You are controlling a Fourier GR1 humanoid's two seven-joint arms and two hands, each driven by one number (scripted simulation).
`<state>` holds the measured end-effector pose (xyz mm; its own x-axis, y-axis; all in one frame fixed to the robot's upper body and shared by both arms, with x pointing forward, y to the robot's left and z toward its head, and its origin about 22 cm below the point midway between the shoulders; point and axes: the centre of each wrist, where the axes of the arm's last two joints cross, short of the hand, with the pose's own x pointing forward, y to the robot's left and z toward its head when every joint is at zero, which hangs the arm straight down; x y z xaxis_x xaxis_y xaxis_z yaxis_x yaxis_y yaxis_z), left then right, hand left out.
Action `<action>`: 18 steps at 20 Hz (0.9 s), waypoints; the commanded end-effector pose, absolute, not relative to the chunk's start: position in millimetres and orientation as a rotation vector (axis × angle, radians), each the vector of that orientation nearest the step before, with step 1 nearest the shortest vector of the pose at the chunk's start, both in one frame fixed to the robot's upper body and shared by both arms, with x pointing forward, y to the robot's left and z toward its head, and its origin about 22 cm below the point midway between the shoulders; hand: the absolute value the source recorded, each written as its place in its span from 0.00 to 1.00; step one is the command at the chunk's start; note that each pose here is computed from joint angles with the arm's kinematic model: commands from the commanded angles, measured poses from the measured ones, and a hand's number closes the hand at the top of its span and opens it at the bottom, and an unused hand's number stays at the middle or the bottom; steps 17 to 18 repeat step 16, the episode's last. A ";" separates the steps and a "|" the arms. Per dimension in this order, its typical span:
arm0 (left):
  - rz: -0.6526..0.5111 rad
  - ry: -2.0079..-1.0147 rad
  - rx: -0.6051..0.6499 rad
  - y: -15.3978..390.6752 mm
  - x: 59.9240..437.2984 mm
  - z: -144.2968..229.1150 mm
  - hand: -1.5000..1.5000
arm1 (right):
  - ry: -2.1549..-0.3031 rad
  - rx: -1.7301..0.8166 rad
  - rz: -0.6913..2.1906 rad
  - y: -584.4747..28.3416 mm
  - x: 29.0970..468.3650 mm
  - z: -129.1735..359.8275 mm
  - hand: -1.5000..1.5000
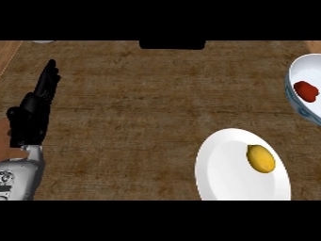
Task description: Pick the bell pepper from the plate and place it in the bowl
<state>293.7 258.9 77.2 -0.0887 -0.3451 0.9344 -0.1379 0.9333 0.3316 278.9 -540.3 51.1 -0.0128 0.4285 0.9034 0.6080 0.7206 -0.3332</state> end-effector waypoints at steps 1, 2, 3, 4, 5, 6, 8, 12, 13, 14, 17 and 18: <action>-0.174 -1.640 0.375 256.6 294.9 83.4 0.50 | -1.687 -0.733 -0.194 -556.2 248.3 39.3 0.00; -0.170 -1.652 0.371 253.7 291.6 73.2 0.50 | -1.682 -0.745 -0.183 -567.8 236.2 46.2 0.00; -0.167 -1.662 0.377 261.8 291.2 84.3 0.50 | -1.716 -0.717 -0.170 -578.5 221.7 50.1 0.00; -0.171 -1.653 0.394 278.9 294.6 87.1 0.50 | -1.714 -0.699 -0.158 -563.9 225.8 28.1 0.00; -0.154 -1.647 0.383 259.1 286.1 80.6 0.50 | -1.724 -0.699 -0.142 -572.6 214.3 31.8 0.00; -0.188 -1.649 0.369 269.7 290.3 87.5 0.50 | -1.708 -0.666 -0.126 -565.7 227.8 33.9 0.00; -0.178 -1.659 0.369 261.4 279.1 74.2 0.50 | -1.735 -0.658 -0.125 -560.4 215.5 12.5 0.00; -0.168 -1.636 0.405 270.2 298.5 86.5 0.50 | -1.755 -0.632 -0.096 -573.0 197.9 18.6 0.00; -0.156 -1.648 0.380 271.4 289.6 78.6 0.50 | -1.744 -0.658 -0.119 -571.0 201.4 17.7 0.00; -0.184 -1.664 0.404 260.4 299.4 77.8 0.50 | -1.760 -0.648 -0.114 -573.7 191.9 14.5 0.00; -0.174 -1.645 0.388 263.4 289.0 64.0 0.50 | -1.748 -0.638 -0.103 -578.6 195.0 25.8 0.00; -0.174 -1.645 0.388 263.4 289.0 64.0 0.50 | -1.748 -0.638 -0.103 -578.6 195.0 25.8 0.00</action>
